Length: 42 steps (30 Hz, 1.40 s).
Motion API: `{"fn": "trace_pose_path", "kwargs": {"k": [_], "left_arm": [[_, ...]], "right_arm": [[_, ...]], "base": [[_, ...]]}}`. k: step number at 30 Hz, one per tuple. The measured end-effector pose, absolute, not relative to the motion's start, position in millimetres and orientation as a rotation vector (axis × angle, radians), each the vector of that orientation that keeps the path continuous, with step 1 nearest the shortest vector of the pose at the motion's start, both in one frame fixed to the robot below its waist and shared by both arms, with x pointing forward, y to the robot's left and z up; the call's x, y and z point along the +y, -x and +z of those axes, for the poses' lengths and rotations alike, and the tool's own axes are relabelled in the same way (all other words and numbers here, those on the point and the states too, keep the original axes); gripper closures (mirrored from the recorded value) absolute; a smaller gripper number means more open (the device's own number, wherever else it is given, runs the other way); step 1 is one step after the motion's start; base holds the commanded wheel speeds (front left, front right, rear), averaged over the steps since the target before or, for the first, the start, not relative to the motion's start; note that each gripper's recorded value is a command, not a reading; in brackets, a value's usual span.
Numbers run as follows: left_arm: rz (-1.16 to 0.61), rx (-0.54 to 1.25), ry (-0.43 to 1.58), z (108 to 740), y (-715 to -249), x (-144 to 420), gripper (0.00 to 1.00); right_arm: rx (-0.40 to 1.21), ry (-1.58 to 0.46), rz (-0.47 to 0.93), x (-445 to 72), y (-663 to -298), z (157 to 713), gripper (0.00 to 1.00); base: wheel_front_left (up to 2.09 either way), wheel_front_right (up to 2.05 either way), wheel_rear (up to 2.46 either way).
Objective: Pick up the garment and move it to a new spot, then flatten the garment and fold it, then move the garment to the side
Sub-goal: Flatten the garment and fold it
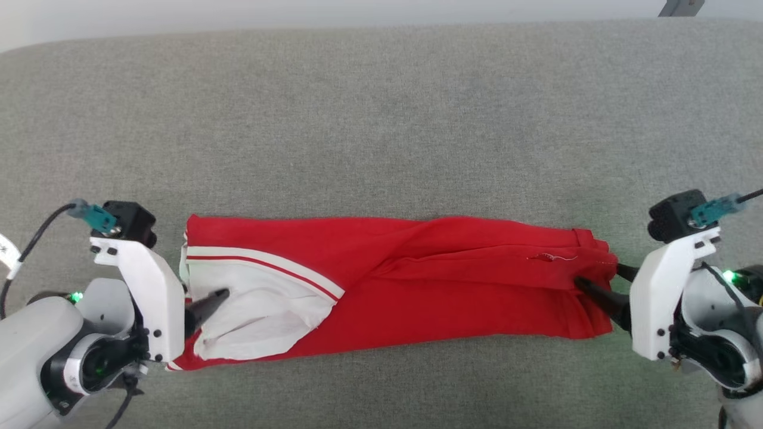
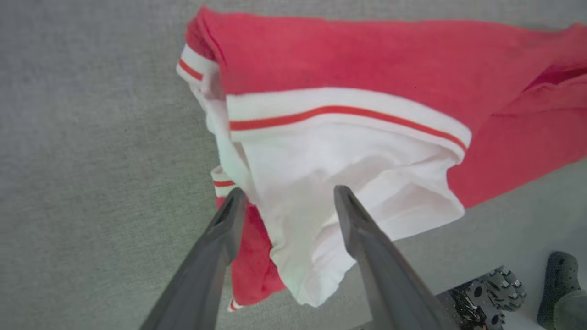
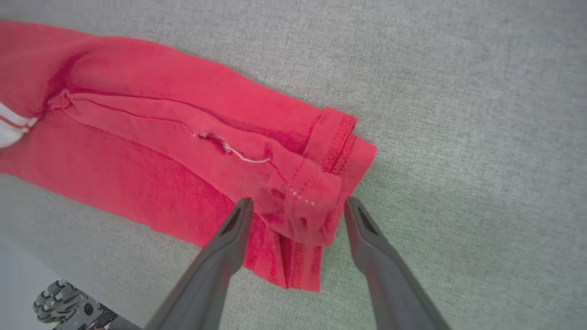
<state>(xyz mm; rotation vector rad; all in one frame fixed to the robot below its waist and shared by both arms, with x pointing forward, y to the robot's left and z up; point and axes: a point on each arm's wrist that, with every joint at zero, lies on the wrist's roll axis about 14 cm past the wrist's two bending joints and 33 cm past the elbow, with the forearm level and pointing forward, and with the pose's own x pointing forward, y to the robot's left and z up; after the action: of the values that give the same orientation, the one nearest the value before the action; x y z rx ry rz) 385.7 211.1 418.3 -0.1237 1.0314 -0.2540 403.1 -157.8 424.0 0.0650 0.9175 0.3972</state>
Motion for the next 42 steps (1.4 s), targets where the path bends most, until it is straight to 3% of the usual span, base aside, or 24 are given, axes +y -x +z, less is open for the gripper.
{"fn": "trace_pose_path", "kwargs": {"k": [15, 21, 36, 37, 38, 39, 42], "left_arm": [[-0.236, 0.602, 0.153, 456, -401, 224, 0.00], [-0.185, 0.389, 0.144, 477, -408, 235, 0.00], [0.015, 0.129, 0.160, 503, -400, 269, 0.00], [0.020, 0.111, 0.156, 505, -398, 271, 0.00], [0.028, 0.096, 0.172, 505, -395, 272, 0.00], [0.036, 0.088, 0.177, 504, -392, 273, 0.00], [0.056, 0.068, 0.203, 499, -382, 276, 0.00]], "right_arm": [[0.890, -0.151, 0.312, -175, -418, 437, 0.00], [0.963, -0.177, 0.319, -166, -412, 417, 0.00], [1.130, -0.184, 0.426, -126, -410, 368, 0.00], [1.139, -0.185, 0.439, -123, -410, 367, 0.22], [1.147, -0.190, 0.451, -120, -411, 366, 0.54], [1.152, -0.182, 0.466, -117, -411, 366, 1.00], [1.153, -0.227, 0.515, -102, -410, 369, 1.00]], "base": [[0.00, 0.00, 0.00], [0.00, 0.00, 0.00], [0.00, 0.00, 0.00], [0.00, 0.00, 0.00], [0.00, 0.00, 0.00], [0.00, 0.00, 0.00], [0.00, 0.00, 0.00]]}}
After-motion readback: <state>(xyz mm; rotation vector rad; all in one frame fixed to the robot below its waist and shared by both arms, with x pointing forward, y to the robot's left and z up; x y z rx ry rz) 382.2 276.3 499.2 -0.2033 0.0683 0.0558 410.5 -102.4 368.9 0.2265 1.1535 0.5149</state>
